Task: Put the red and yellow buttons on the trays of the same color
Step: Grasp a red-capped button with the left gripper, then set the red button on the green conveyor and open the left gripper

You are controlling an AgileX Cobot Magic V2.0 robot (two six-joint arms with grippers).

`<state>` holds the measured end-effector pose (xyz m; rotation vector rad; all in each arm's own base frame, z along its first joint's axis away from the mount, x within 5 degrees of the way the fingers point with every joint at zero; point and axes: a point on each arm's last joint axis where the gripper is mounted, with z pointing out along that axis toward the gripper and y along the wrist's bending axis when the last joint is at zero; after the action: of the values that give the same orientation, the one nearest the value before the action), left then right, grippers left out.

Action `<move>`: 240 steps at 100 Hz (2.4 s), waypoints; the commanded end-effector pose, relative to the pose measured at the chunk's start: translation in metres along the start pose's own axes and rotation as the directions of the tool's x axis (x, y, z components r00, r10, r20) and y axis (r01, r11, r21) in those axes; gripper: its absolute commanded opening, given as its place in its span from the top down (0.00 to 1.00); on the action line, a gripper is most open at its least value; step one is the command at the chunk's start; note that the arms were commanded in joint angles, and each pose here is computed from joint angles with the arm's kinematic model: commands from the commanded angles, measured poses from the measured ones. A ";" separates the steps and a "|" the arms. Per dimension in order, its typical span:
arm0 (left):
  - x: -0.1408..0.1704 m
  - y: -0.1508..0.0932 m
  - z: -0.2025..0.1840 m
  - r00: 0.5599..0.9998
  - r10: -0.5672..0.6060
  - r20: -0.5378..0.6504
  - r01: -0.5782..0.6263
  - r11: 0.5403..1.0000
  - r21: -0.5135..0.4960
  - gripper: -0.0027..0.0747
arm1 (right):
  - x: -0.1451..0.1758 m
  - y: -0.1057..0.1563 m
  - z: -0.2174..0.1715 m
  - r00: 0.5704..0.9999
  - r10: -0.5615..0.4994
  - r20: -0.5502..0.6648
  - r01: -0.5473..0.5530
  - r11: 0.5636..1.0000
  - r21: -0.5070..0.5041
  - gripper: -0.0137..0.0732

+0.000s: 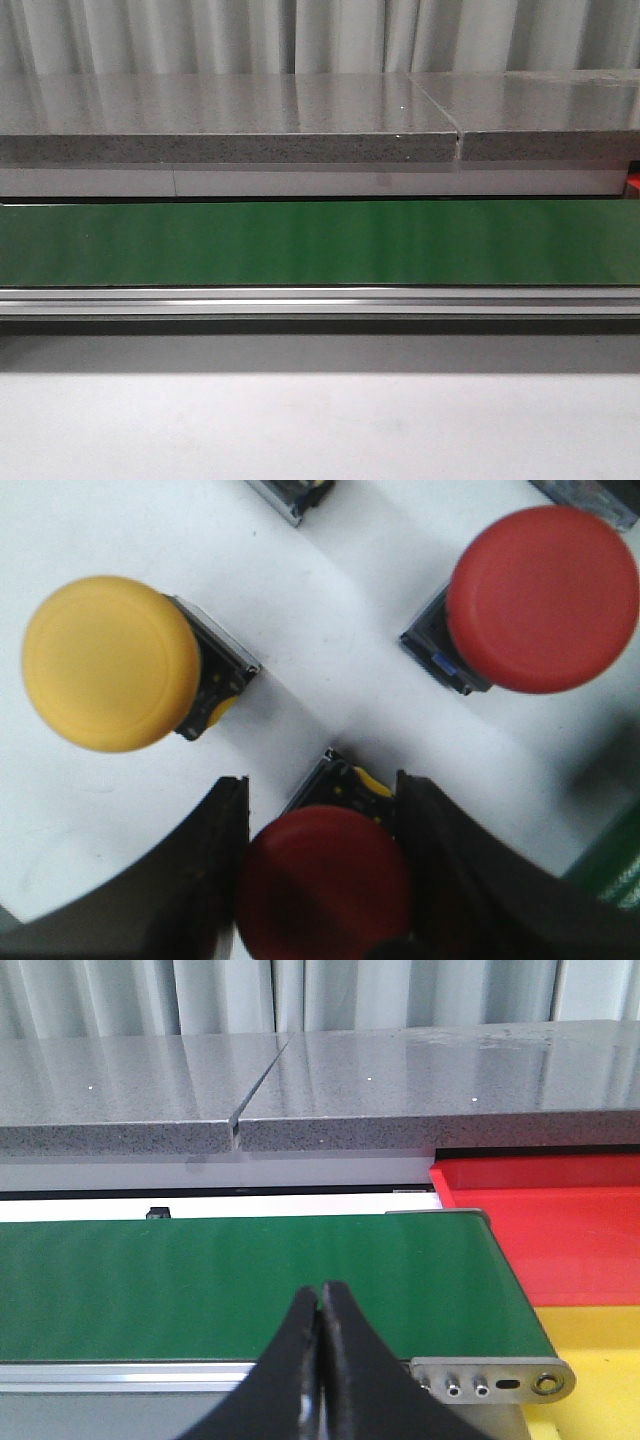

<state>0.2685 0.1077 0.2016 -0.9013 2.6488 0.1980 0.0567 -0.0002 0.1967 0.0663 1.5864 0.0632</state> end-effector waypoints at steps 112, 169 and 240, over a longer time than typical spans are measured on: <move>-0.026 -0.110 -0.112 0.905 0.321 0.278 -0.394 0.878 0.272 0.99 | -0.014 0.001 -0.003 0.993 -0.005 0.120 0.006 1.000 -0.012 0.92; -0.023 -0.115 -0.085 0.904 0.390 0.173 -0.421 0.881 0.216 0.87 | -0.014 0.001 -0.003 0.993 -0.005 0.120 0.006 1.000 -0.012 0.92; -0.026 -0.130 -0.107 0.862 0.444 0.244 -0.496 0.837 0.230 0.12 | -0.014 0.001 -0.003 0.993 -0.005 0.120 0.006 1.000 -0.012 0.92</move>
<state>0.3371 0.0022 0.2764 -0.1540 2.7087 0.0302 0.0567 -0.0002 0.1967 0.0663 1.5864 0.0632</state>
